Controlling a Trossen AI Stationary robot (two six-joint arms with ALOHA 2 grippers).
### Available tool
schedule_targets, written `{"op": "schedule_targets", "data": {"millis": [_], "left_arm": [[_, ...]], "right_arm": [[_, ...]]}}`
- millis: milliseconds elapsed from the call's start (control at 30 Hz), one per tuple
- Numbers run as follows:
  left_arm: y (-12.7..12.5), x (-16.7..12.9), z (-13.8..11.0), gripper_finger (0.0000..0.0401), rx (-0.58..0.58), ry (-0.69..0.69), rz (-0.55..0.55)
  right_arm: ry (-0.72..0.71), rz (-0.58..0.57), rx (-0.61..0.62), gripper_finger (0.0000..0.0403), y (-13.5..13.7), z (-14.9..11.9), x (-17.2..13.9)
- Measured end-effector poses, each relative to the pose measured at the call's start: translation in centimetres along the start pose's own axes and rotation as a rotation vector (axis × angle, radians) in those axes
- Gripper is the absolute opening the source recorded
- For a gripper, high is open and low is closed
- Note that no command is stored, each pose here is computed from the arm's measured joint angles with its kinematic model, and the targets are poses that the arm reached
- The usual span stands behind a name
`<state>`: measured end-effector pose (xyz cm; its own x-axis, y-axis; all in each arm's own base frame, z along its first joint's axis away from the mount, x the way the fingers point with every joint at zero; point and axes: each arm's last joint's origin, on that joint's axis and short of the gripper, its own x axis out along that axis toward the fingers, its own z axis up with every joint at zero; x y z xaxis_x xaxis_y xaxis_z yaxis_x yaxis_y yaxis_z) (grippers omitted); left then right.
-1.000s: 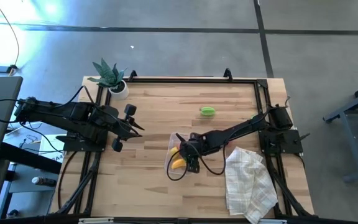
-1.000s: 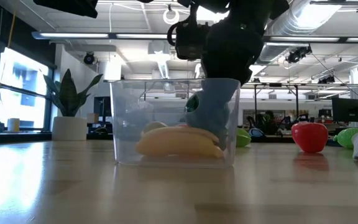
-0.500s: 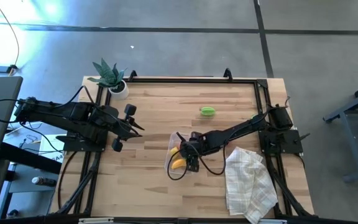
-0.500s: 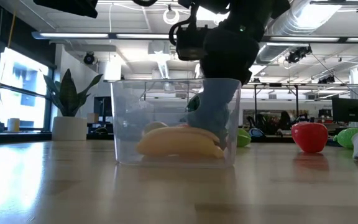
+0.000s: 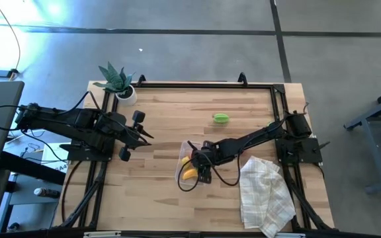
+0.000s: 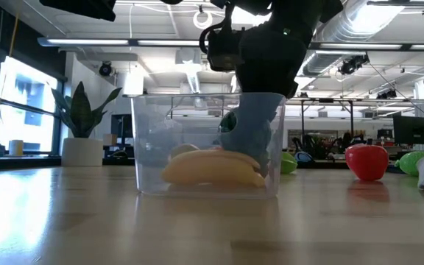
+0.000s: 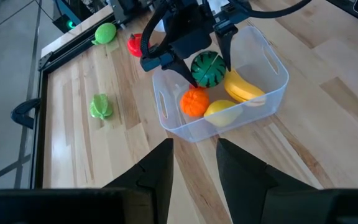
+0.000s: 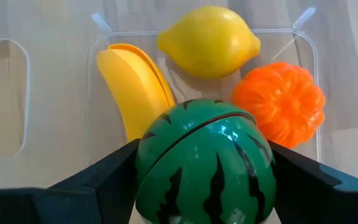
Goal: Pick and placing Produce into tupperware
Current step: Put the watermelon into the transparent bin, then put the apple into the transparent bin
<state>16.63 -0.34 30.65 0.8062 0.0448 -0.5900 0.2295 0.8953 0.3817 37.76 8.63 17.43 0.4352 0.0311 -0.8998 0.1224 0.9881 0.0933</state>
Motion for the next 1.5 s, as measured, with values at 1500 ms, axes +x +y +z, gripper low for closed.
{"op": "schedule_targets", "data": {"millis": [1500], "left_arm": [[0.0, 0.0, 0.0, 0.0111, 0.000, 0.001, -0.001]], "right_arm": [[-0.131, 0.060, 0.463, 0.0339, -1.3, -0.6, -13.0]]}}
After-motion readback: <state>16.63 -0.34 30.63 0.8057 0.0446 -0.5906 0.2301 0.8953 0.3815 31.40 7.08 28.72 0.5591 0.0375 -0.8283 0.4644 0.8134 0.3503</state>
